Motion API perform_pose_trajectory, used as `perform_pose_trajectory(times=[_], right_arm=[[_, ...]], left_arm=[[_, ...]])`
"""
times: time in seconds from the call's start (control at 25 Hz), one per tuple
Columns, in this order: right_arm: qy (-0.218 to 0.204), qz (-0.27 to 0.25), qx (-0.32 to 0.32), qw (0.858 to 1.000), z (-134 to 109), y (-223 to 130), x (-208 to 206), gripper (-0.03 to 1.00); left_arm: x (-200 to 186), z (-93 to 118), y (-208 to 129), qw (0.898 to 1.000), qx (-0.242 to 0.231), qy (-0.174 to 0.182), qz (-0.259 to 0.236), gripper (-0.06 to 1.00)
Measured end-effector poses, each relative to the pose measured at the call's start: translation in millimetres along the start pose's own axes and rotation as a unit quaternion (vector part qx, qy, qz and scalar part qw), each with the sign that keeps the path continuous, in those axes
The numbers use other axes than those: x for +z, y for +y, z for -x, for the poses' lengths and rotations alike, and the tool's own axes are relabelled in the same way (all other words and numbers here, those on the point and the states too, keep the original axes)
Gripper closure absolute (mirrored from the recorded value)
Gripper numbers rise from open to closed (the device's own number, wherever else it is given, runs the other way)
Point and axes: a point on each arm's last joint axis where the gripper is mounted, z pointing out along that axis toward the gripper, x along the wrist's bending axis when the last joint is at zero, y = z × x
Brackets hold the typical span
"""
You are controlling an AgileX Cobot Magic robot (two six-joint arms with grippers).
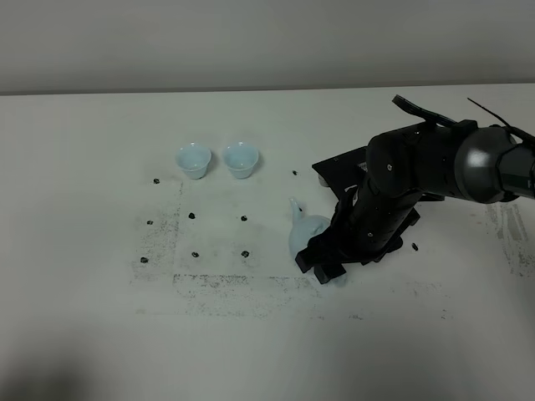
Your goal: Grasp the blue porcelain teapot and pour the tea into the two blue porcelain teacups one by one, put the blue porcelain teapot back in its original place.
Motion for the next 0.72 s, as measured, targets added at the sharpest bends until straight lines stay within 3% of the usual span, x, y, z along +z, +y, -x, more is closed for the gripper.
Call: perform_pose_trajectory(times=[0.4, 0.72], right_arm=[[0.001, 0.000, 0.001, 1.000, -0.1, 0.0, 0.0, 0.40], [0.001, 0.000, 0.001, 1.000, -0.2, -0.1, 0.0, 0.51]], left_arm=[[0.0, 0.0, 0.0, 1.000, 0.000, 0.000, 0.000, 0.34], [0.0, 0.0, 0.0, 1.000, 0.000, 0.000, 0.000, 0.34]])
